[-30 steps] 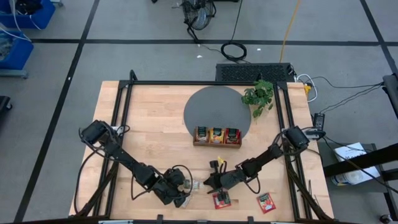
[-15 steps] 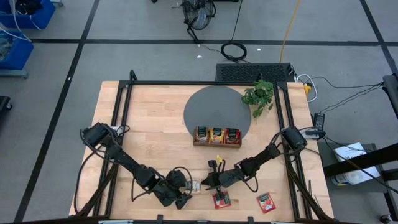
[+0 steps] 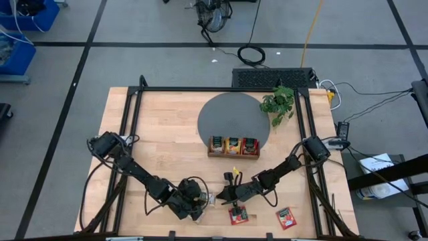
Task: Pick & Place Tea
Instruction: Put the top brown tea bag into the left wooden organizer
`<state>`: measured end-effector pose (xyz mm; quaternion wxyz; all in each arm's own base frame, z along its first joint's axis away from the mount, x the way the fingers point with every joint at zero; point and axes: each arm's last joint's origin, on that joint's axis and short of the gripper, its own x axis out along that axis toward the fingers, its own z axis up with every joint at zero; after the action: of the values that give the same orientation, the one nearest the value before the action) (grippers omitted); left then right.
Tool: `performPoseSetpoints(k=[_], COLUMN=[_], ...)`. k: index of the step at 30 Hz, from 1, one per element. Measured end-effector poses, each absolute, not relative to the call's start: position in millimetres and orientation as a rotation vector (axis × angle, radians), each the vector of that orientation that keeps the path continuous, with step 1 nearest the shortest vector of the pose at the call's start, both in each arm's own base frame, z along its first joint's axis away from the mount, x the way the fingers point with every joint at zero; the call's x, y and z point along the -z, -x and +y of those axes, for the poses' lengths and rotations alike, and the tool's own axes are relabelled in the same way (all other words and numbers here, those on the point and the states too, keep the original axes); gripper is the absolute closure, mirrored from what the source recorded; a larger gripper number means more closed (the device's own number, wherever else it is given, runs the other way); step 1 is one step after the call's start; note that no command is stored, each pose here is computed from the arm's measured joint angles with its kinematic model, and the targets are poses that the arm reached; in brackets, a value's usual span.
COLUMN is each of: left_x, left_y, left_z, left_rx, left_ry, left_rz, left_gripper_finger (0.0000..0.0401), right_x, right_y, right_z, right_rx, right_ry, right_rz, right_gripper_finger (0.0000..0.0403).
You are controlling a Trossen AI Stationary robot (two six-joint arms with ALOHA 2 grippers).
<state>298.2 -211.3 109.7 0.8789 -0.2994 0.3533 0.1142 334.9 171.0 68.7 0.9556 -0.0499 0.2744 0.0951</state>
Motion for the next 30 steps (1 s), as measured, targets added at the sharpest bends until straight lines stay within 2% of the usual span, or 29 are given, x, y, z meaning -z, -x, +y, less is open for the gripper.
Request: performPoseSetpoints(k=[6, 8, 16, 23, 26, 30], left_x=[-109.3, -109.3, -133.3, -200.3, -222.8, -232.2], left_y=[-299.5, -301.0, -317.4, -328.3, -331.8, -334.3], left_z=[-210.0, -208.0, -204.2, -210.8, -215.1, -216.2], left_rx=[-0.182, -0.163, -0.061, -0.101, -0.082, -0.066], left_ry=[0.488, 0.45, 0.309, 0.096, 0.046, 0.003], left_rz=[0.746, 0.754, 0.916, 1.075, 1.058, 1.037], left_gripper_finger=[0.0357, 0.0388, 0.0396, 0.0397, 0.0397, 0.0398], right_x=[-69.6, -71.0, -85.7, -125.4, -148.8, -182.3], right_y=[-335.1, -335.0, -326.2, -314.3, -309.8, -304.4], right_z=[171.3, 171.3, 175.5, 186.2, 190.8, 186.9], right_rx=[-0.202, -0.204, -0.154, -0.112, -0.136, -0.11], right_ry=[0.126, 0.13, 0.208, 0.249, 0.235, 0.173], right_rz=[0.55, 0.549, 0.58, 0.508, 0.433, 0.351], right_gripper_finger=[0.0403, 0.0403, 0.0403, 0.04, 0.0381, 0.0332])
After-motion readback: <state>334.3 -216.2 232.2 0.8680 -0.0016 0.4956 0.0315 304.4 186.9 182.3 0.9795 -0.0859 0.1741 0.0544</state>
